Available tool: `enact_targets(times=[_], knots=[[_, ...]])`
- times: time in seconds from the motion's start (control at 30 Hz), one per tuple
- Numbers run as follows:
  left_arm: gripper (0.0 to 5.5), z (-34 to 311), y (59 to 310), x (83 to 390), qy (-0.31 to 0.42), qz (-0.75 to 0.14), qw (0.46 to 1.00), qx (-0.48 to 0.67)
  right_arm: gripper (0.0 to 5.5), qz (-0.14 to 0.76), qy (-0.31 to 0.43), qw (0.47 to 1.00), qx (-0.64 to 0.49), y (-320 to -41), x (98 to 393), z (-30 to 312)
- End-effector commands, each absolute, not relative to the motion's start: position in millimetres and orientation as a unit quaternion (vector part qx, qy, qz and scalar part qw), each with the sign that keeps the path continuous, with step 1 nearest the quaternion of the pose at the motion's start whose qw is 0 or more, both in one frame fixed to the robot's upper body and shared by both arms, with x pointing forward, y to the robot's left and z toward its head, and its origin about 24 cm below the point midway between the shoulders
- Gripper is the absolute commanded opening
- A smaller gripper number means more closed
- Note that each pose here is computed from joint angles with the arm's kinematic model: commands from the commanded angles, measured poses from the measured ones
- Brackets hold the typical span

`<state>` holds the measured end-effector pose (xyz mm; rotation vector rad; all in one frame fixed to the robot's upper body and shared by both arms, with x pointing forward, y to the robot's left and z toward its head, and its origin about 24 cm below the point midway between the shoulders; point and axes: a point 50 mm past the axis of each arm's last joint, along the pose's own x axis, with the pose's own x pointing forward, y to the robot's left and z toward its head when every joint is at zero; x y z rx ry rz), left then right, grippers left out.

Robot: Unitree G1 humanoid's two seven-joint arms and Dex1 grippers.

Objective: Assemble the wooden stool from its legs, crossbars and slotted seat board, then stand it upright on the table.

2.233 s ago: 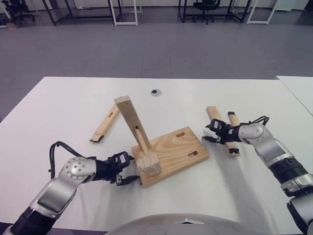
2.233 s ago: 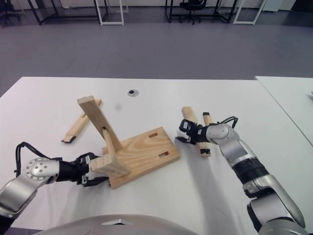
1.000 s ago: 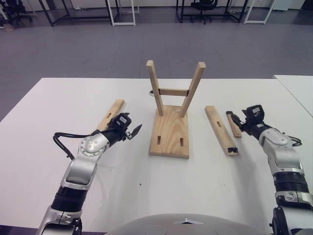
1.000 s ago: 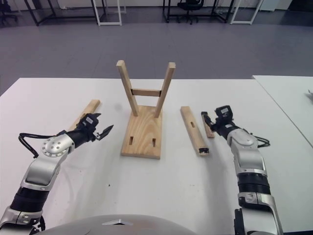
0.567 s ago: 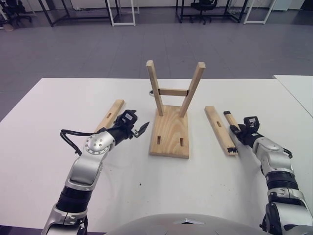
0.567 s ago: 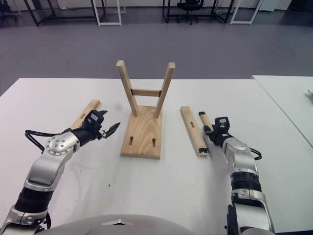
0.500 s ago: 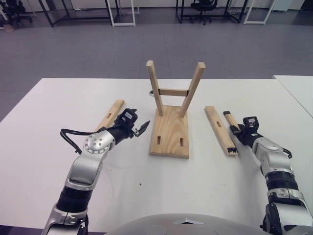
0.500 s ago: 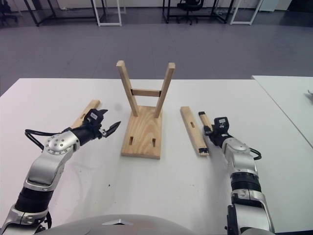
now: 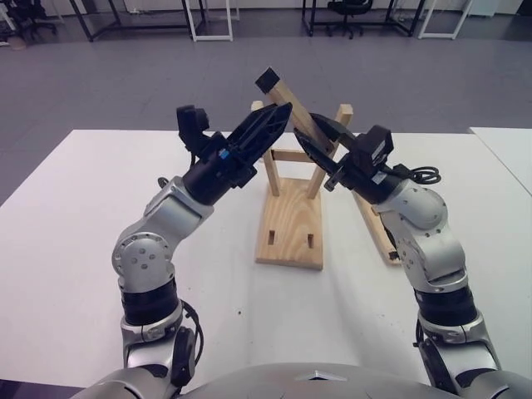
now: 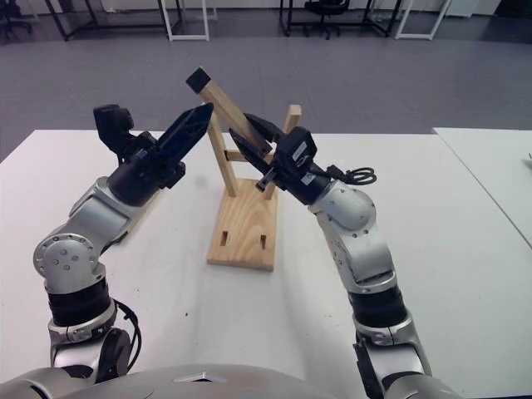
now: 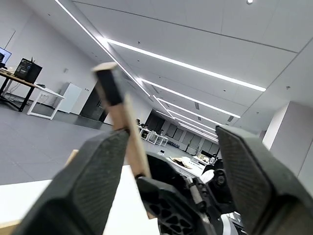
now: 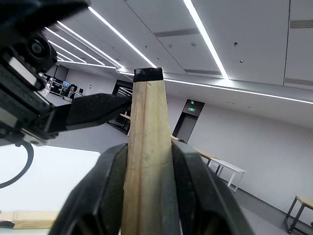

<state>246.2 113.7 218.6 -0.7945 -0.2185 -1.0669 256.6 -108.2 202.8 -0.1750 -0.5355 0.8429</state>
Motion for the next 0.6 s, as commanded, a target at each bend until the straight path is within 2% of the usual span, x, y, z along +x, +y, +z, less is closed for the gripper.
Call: enact_targets(times=[0.03, 0.2, 0.47, 0.6], knots=[[2.77, 222.5, 117.8, 252.7, -0.092, -0.478, 0.785, -0.382, 1.32, 0.43, -0.25, 0.865, -0.063, -102.9, 245.4, 204.7], [1.91, 227.0, 118.6, 251.2, -0.098, -0.477, 0.78, -0.392, 1.32, 0.459, -0.228, 0.851, -0.11, -96.5, 238.2, 196.4], [0.57, 219.0, 123.6, 248.0, -0.096, -0.451, 0.8, -0.384, 1.32, 0.433, -0.243, 0.859, -0.122, -97.4, 242.9, 198.8], [0.41, 208.7, 129.4, 253.6, -0.102, -0.407, 0.832, -0.362, 1.32, 0.438, -0.244, 0.857, -0.119, -92.1, 242.2, 197.9]])
